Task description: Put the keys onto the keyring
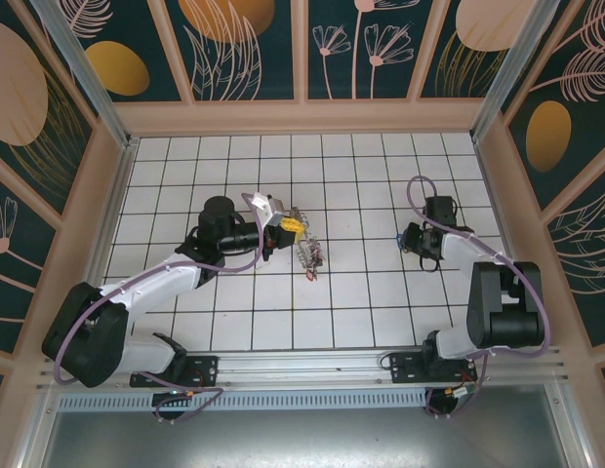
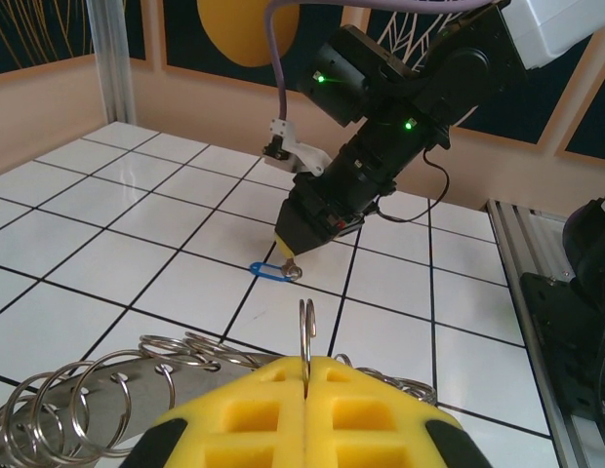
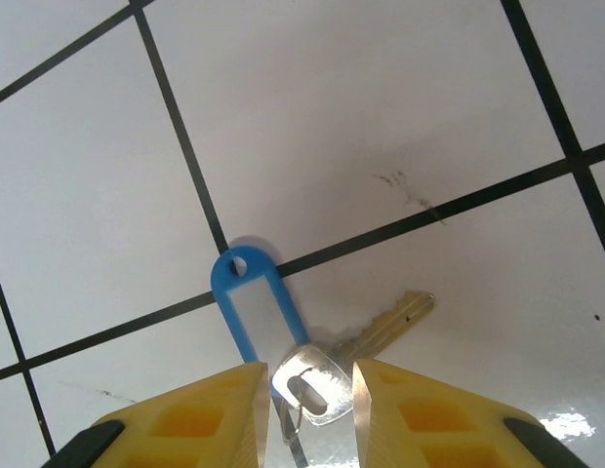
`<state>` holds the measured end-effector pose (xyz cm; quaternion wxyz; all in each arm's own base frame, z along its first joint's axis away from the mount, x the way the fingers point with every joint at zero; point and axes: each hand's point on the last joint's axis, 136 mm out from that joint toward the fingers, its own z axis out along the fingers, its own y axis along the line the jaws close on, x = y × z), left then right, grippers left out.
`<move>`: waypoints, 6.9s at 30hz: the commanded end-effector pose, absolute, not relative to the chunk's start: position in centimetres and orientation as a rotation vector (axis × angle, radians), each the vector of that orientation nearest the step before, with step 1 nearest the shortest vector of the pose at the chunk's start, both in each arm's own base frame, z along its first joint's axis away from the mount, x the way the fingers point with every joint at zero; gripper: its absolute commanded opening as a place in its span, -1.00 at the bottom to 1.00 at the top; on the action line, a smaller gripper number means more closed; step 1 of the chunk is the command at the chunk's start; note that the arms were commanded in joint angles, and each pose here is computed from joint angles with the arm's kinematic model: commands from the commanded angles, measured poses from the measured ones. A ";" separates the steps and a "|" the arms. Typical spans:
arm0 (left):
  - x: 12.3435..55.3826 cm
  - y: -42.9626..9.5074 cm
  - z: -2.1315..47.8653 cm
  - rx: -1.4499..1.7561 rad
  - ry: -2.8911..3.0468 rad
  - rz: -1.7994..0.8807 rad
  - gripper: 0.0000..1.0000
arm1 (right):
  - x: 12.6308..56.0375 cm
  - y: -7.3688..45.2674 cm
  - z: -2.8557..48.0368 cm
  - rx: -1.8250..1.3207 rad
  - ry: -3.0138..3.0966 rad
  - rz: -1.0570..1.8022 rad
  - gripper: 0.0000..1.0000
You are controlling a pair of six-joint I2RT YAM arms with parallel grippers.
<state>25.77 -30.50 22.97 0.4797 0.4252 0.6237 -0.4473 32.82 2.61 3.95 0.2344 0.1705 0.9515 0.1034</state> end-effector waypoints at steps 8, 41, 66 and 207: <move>25.7 -30.4 25.2 1.026 1.437 -1.083 -1.00 | 32.6 3.2 2.9 0.443 2.683 0.250 -0.45; 25.7 -30.4 25.2 1.022 1.443 -1.088 -1.00 | 32.7 5.0 3.9 0.332 2.679 0.214 -0.96; 26.5 -28.1 26.5 0.887 1.426 -0.926 -1.00 | 17.9 22.1 9.7 -0.465 2.874 1.028 -1.00; 23.9 -32.5 25.3 1.096 1.402 -1.202 -1.00 | 21.5 23.6 27.2 -0.970 1.410 0.731 -1.00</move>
